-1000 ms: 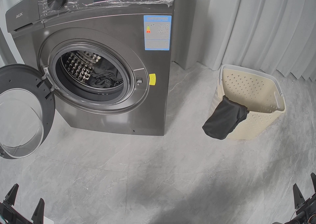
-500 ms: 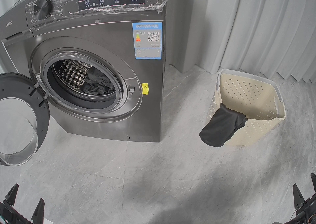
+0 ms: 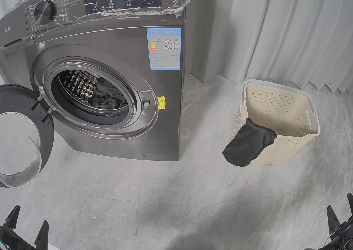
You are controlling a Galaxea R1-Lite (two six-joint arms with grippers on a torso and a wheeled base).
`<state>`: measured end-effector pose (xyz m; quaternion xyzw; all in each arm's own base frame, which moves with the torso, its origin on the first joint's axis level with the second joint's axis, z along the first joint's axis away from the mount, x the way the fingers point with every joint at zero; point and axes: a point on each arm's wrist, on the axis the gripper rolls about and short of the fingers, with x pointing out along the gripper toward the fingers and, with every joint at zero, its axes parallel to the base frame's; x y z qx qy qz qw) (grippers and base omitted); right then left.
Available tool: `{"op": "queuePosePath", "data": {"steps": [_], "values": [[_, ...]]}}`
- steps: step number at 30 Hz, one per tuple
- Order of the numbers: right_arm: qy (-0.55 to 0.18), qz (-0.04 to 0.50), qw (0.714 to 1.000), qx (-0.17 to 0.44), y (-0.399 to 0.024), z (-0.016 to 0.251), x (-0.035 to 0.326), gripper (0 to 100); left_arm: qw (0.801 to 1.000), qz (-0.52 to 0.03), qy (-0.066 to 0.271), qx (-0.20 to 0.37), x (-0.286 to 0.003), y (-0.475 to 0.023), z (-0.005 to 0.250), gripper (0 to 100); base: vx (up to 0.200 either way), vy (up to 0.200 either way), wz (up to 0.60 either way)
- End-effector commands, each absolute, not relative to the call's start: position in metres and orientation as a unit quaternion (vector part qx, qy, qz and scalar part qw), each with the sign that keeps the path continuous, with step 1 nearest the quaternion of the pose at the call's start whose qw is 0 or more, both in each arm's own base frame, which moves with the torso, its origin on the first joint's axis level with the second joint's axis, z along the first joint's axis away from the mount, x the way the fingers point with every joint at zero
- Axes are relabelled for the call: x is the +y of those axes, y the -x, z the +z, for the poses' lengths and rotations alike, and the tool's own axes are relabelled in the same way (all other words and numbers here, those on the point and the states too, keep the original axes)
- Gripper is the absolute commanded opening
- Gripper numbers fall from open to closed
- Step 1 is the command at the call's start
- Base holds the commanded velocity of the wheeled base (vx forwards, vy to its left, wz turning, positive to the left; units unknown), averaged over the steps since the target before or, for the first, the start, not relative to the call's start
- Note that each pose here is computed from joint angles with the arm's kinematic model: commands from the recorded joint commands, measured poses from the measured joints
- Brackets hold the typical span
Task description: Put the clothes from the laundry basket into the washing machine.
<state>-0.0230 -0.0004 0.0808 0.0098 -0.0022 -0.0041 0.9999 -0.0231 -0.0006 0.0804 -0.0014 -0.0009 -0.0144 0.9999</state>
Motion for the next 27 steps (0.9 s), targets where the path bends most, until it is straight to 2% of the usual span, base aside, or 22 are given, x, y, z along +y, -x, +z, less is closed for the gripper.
{"op": "queuePosePath", "data": {"steps": [1, 5, 27], "values": [[-0.010, -0.004, 1.000, -0.001, 0.0228, 0.0756, -0.0005, 100, 1.000, -0.015, 0.002, 0.002, -0.0006, 0.0228, 0.0752, 100, 0.000, 0.000, 0.00], [-0.009, -0.004, 1.000, -0.001, 0.0228, 0.0756, -0.0005, 100, 1.000, -0.015, 0.002, 0.001, -0.0006, 0.0228, 0.0753, 100, 0.000, 0.000, 0.00], [-0.008, -0.003, 1.000, -0.002, 0.0229, 0.0761, -0.0004, 100, 1.000, -0.013, 0.001, 0.001, -0.0006, 0.0228, 0.0753, 100, 0.000, -0.200, 0.00]]}}
